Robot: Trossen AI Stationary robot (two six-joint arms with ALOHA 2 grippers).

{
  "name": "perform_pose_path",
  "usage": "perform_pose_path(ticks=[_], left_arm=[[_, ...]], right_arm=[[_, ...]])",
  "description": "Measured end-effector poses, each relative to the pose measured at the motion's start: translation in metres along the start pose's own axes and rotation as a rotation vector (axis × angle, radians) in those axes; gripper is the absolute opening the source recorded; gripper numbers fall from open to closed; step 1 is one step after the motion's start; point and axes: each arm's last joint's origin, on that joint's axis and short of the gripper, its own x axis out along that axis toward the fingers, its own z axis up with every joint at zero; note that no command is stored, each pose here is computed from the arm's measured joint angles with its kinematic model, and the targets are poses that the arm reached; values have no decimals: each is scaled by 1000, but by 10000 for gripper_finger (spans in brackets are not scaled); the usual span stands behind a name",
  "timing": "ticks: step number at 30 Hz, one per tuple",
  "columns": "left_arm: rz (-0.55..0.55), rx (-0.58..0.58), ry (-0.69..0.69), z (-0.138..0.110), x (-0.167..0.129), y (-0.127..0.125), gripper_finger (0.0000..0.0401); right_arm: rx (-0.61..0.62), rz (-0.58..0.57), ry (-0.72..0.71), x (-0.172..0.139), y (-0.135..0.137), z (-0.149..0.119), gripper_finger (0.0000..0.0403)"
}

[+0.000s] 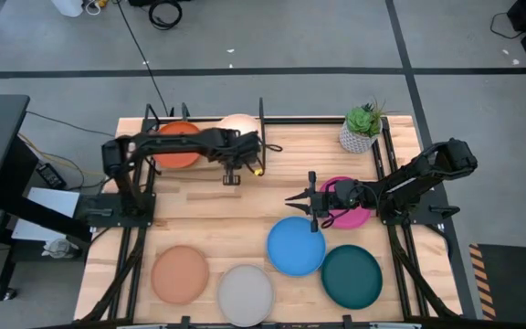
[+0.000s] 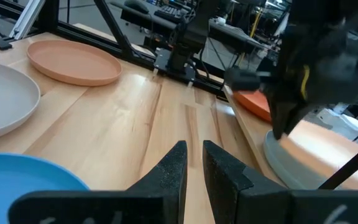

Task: Place and stack plates onto a shelf
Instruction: Stack the peach plate on top of the light blue plate on the shelf

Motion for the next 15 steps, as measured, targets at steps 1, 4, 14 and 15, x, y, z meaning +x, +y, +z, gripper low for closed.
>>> perform_pose_path(ticks=[1, 4, 14, 15], left_arm=[[-5, 21, 12, 1, 6, 0, 16], [-15, 55, 45, 1, 19, 0, 16], [-5, -7, 27, 2, 19, 4, 86], [-9, -6, 36, 1, 19, 3, 95]], right_arm=[[0, 1, 2, 0, 0, 0, 58], [0, 1, 3, 0, 0, 0, 58], [-1, 1, 4, 0, 0, 0, 58], [-1, 1, 3, 0, 0, 0, 58]])
